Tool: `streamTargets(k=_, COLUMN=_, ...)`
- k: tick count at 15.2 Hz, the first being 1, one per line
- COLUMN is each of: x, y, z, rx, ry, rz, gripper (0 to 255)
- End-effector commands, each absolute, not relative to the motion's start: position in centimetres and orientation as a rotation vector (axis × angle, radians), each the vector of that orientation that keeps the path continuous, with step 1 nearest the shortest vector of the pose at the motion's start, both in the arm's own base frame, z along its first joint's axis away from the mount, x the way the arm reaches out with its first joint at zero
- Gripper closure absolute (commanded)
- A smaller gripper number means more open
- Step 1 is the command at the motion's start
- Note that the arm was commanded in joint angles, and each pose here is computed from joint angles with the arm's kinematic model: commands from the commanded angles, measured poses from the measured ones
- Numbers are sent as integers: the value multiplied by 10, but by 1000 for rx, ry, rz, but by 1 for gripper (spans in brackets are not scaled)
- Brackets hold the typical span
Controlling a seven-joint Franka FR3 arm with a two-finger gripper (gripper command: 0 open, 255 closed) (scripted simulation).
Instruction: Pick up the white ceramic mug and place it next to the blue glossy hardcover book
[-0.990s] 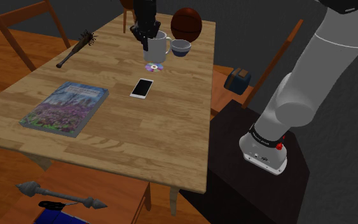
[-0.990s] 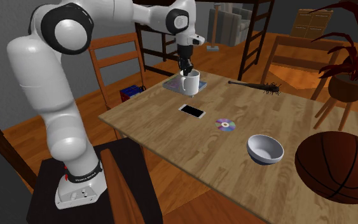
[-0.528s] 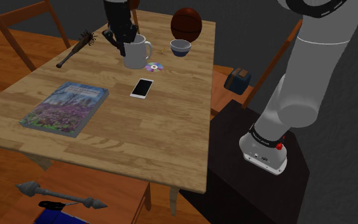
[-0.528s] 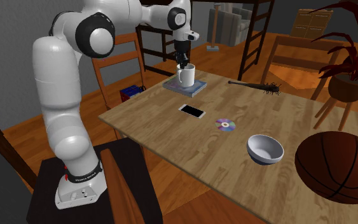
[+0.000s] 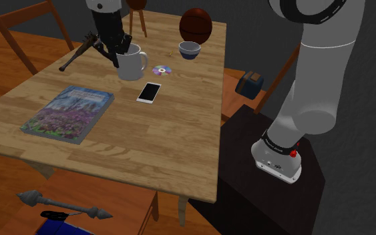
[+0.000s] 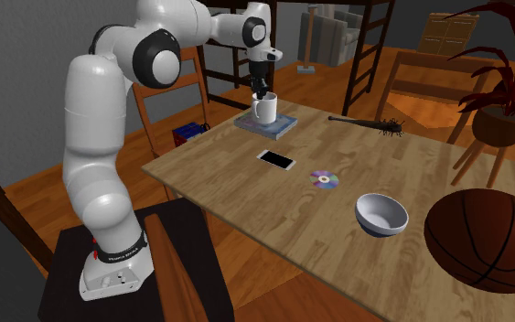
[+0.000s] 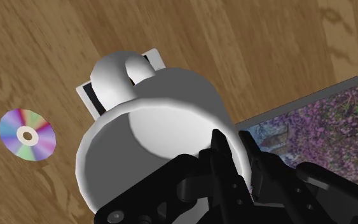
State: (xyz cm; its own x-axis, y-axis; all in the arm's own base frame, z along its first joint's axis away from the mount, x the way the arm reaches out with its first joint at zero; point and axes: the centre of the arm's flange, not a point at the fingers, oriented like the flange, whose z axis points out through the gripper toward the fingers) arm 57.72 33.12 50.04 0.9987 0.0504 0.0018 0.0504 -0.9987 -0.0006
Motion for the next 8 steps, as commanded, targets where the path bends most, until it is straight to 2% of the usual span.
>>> streamTargets(k=1, x=578, y=332, z=490, rx=-3140, ry=-79, rz=-4, gripper=255)
streamTargets(k=8, x=578, y=332, z=453, rx=-3140, ry=-79, rz=-4, gripper=255)
